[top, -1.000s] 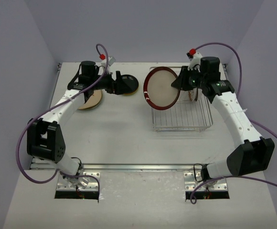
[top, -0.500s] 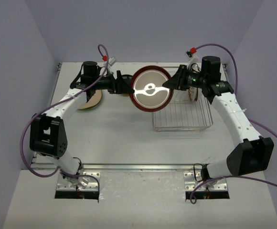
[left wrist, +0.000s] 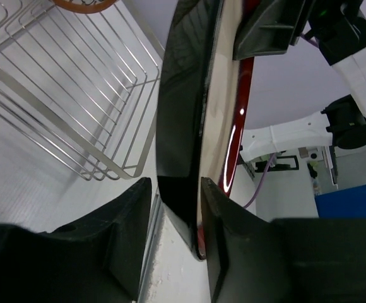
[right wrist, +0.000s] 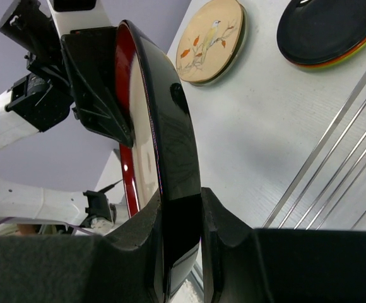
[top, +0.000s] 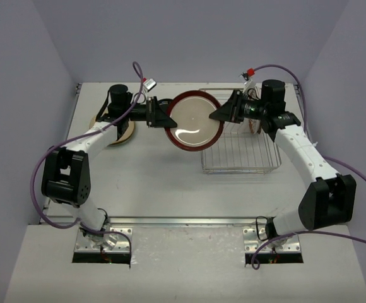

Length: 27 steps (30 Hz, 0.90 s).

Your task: Unload the plates from the dish rack

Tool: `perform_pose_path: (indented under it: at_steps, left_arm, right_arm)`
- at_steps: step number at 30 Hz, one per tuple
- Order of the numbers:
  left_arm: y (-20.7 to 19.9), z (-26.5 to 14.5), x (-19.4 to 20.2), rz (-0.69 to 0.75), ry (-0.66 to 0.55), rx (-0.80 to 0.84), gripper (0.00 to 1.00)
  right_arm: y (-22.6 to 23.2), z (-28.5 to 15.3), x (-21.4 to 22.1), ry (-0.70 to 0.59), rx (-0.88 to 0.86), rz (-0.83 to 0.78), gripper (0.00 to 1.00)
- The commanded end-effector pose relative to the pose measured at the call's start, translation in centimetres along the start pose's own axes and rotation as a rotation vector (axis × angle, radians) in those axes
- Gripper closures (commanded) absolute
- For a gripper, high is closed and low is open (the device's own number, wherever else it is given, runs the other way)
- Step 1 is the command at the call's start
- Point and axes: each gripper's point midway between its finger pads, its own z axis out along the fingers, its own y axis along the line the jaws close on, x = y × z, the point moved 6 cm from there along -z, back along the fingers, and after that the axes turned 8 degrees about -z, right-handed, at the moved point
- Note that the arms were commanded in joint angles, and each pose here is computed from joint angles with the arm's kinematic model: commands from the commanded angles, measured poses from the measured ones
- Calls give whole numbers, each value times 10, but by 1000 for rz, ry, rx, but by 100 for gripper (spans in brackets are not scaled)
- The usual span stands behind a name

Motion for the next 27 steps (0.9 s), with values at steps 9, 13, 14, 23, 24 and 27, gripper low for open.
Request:
perform_pose_path:
  at_steps: [9,13,14,23,24,27]
  left_arm:
    - [-17,-31,-5,81,-57,14,100]
    - [8,-92,-25,-7,-199,-76,100]
    - [15,-109,-30,-23,-240,-105,100]
    - [97,-252,-59,-191,-500,-436,100]
    - [101,-259,-62,-188,-504,-457,100]
    - [121,-272,-67,-210,-515,-496,100]
  right_arm:
    - [27,8,-20,-46,-129,-74,46]
    - [18,7,-17,-39,-49,-70,9]
    - [16,7,-16,-37,-29,-73,4]
    - [6,8,-6,-8,7,-81,1]
    - [4,8,-5,-5,9,-78,1]
    - [3,9,-5,2,10,-77,1]
